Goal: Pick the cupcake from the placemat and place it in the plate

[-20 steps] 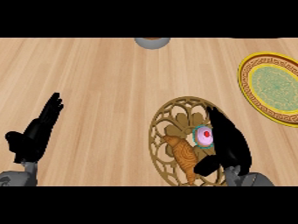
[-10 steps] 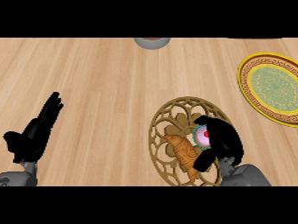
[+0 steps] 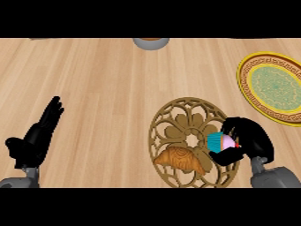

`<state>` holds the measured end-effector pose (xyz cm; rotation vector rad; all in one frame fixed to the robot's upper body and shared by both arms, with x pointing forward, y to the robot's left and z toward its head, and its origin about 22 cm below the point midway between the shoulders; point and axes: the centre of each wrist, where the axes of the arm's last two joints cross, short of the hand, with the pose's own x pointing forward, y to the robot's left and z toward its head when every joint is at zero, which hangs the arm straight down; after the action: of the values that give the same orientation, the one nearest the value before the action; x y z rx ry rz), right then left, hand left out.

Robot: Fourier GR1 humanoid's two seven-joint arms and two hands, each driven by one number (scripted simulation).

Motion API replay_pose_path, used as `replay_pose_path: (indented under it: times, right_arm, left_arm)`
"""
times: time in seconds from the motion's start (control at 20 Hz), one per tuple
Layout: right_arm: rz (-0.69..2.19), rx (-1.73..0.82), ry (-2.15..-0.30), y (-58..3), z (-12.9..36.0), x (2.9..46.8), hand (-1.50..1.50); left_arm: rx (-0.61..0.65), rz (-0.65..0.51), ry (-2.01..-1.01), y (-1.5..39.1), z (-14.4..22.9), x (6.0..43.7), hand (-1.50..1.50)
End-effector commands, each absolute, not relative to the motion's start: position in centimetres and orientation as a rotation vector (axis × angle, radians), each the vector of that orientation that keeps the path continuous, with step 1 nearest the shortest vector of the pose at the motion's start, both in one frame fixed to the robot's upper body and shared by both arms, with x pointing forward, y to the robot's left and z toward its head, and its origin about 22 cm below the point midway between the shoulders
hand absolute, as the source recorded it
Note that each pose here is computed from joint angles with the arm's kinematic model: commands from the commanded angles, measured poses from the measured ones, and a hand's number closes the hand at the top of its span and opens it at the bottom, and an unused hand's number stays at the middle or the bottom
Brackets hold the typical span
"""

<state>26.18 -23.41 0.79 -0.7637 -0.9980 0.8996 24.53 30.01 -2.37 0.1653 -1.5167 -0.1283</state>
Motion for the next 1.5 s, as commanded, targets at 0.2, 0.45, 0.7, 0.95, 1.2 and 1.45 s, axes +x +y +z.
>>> replay_pose_path:
  times: [0.2,0.45,0.7,0.95,1.2,1.45]
  right_arm:
    - [0.776,-1.026,-0.924,-44.7,5.7,22.8,1.50]
    - [0.714,-1.109,-1.087,-52.8,8.3,19.3,1.50]
    - [0.661,-1.143,-1.209,-59.5,11.2,14.7,1.50]
    - [0.620,-1.206,-1.352,-62.4,12.1,12.5,1.50]
    - [0.555,-1.294,-1.501,-63.3,14.9,14.0,1.50]
    - [0.553,-1.225,-1.548,-62.8,14.8,16.9,1.50]
  left_arm:
    - [0.198,-0.058,-1.516,31.6,-2.3,24.0,0.00]
    - [0.171,-0.095,-1.514,31.2,-2.1,24.2,0.00]
    - [0.160,-0.120,-1.528,30.0,-2.8,24.5,0.00]
    - [0.153,-0.130,-1.515,31.3,-1.5,24.6,0.00]
    - [0.162,-0.152,-1.516,29.8,-2.0,25.5,0.00]
    - [0.134,-0.167,-1.524,29.4,-3.7,25.2,0.00]
